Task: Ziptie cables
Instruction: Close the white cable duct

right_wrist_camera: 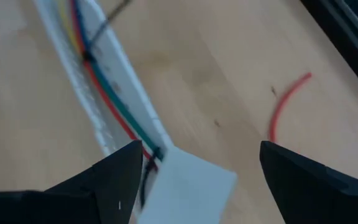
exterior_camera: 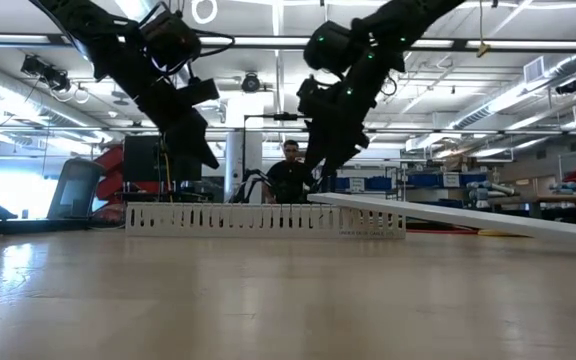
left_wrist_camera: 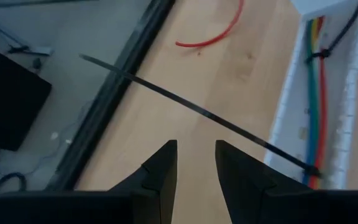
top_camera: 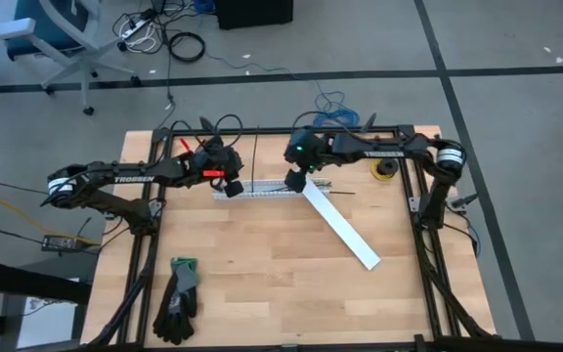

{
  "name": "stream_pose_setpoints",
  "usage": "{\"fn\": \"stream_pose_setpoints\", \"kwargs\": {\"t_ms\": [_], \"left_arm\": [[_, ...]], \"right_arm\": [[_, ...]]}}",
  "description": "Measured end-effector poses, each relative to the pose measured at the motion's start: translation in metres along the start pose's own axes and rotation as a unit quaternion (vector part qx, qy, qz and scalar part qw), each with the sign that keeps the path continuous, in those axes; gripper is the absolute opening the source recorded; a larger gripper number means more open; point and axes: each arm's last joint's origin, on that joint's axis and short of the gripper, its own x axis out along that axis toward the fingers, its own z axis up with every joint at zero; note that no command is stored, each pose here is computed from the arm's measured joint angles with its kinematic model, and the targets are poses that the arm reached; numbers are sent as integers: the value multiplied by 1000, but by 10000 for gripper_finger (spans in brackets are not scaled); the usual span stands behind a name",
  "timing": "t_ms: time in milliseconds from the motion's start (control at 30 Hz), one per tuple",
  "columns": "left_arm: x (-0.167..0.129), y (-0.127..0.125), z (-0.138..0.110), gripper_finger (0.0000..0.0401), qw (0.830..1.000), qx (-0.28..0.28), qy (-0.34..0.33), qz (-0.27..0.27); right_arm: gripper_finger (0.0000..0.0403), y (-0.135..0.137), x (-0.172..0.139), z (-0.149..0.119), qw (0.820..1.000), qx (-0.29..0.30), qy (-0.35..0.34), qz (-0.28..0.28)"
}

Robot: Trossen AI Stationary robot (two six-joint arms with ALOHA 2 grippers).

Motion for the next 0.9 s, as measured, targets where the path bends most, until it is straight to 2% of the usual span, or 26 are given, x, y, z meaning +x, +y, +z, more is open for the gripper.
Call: {"fn": "stream_pose_setpoints", "kwargs": {"t_ms": [167, 400, 700, 900], "left_arm": [[0, -2, -1, 119, 1000, -11, -1, -29], [0, -2, -2, 120, 999, -31, 5, -32], [0, -3, -3, 120, 999, -39, 13, -33], [0, -3, -5, 120, 998, -37, 19, -42]], "right_arm": [[308, 2, 2, 3, 998, 20, 48, -18], [308, 4, 5, -5, 996, 48, 75, -25], [308, 15, 21, -12, 995, 28, 89, -21], [308, 19, 21, -13, 995, 23, 91, -16]]}}
